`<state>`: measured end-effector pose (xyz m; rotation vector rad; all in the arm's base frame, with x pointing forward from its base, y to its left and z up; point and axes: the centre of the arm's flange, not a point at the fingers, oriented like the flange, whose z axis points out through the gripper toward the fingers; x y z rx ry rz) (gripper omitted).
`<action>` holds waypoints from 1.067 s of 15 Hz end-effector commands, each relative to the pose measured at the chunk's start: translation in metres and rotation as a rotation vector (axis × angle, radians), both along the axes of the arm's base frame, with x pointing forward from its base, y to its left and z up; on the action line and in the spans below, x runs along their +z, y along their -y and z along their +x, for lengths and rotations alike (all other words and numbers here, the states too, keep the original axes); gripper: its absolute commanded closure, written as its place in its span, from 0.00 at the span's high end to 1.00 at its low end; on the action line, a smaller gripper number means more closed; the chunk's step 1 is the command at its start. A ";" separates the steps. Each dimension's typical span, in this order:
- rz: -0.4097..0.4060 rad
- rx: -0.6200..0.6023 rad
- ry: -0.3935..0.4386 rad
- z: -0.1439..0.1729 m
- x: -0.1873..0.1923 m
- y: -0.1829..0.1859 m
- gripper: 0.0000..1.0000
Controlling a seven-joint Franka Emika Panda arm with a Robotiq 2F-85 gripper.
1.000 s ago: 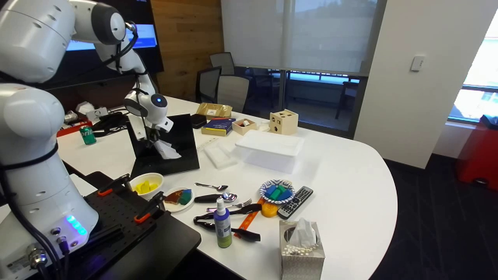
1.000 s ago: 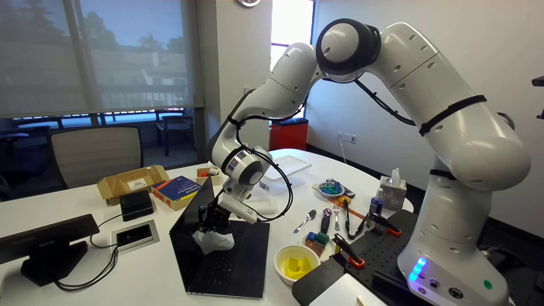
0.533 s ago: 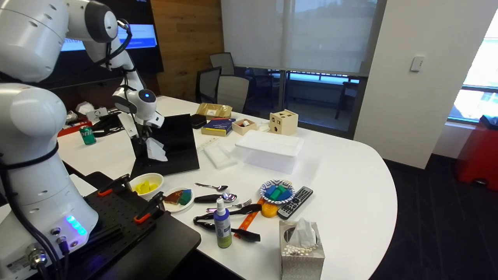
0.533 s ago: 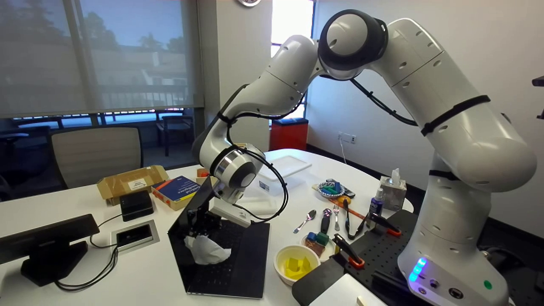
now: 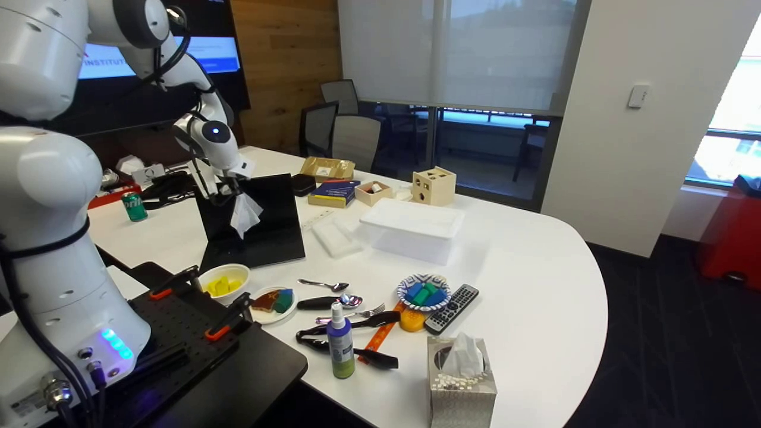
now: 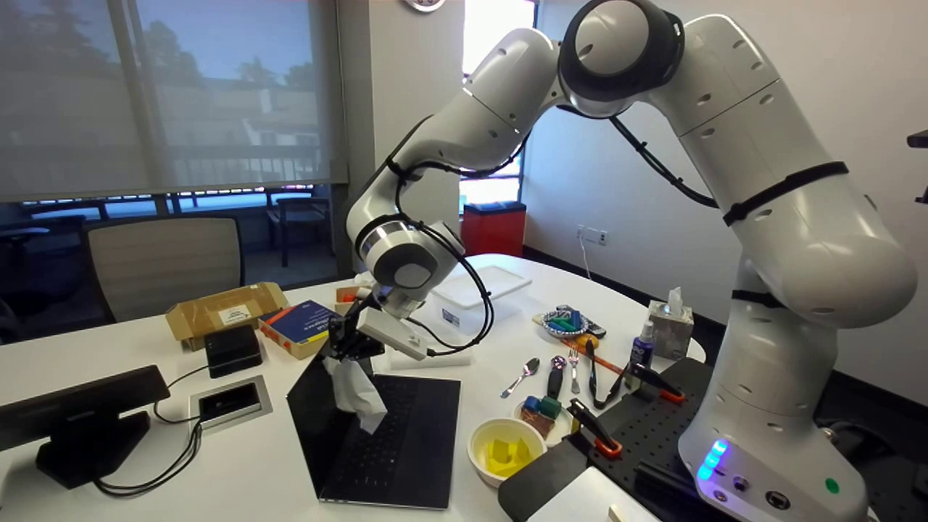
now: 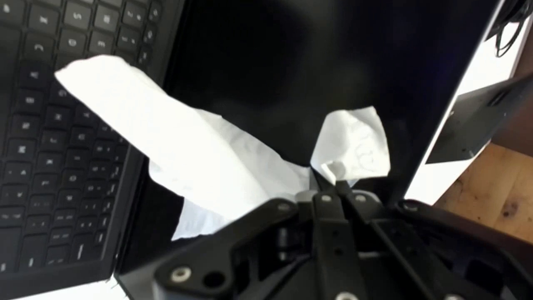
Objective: Use the tissue to clean the laptop's screen
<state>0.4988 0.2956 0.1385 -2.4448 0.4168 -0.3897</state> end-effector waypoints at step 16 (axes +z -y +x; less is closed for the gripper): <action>-0.020 -0.105 -0.085 0.037 -0.040 0.030 0.00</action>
